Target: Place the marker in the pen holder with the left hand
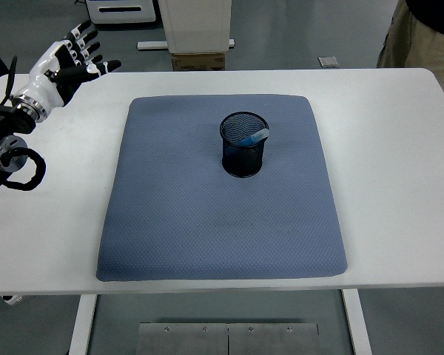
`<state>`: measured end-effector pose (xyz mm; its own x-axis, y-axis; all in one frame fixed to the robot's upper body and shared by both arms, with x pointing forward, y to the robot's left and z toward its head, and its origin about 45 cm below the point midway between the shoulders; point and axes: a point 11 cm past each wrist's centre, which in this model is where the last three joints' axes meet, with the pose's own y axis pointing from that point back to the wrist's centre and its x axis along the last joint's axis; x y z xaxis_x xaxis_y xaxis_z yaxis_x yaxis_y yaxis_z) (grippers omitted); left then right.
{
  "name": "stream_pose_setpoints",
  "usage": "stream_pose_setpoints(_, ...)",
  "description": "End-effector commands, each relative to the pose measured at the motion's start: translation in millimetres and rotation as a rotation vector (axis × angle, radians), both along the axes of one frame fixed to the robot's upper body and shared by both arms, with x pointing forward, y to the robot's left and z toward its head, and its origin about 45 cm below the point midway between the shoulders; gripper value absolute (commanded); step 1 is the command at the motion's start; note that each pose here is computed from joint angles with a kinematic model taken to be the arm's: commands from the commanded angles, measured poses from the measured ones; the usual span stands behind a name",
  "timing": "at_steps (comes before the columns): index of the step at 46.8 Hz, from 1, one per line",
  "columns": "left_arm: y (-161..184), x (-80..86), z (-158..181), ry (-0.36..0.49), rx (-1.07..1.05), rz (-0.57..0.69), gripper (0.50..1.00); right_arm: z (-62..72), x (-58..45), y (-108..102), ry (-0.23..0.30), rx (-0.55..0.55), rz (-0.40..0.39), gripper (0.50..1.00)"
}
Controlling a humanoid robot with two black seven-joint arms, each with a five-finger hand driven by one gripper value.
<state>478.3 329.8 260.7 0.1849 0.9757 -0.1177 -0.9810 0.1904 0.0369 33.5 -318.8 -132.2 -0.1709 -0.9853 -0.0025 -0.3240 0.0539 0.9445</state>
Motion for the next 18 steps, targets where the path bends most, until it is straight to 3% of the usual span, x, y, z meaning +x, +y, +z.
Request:
stream_pose_setpoints(1,9,-5.9,-13,0.024,-0.038,0.033,1.000,0.0,0.1,0,0.000,0.001,-0.001,1.000)
stream_pose_setpoints(8,23,-15.3,-29,0.055,-0.108,0.087,1.000,0.0,-0.1,0,0.000,0.000,0.001,1.000)
stream_pose_setpoints(18,47,-18.7,-22,0.040,-0.101,0.132,1.000,-0.6,-2.1,5,0.011,0.020,0.003,1.000)
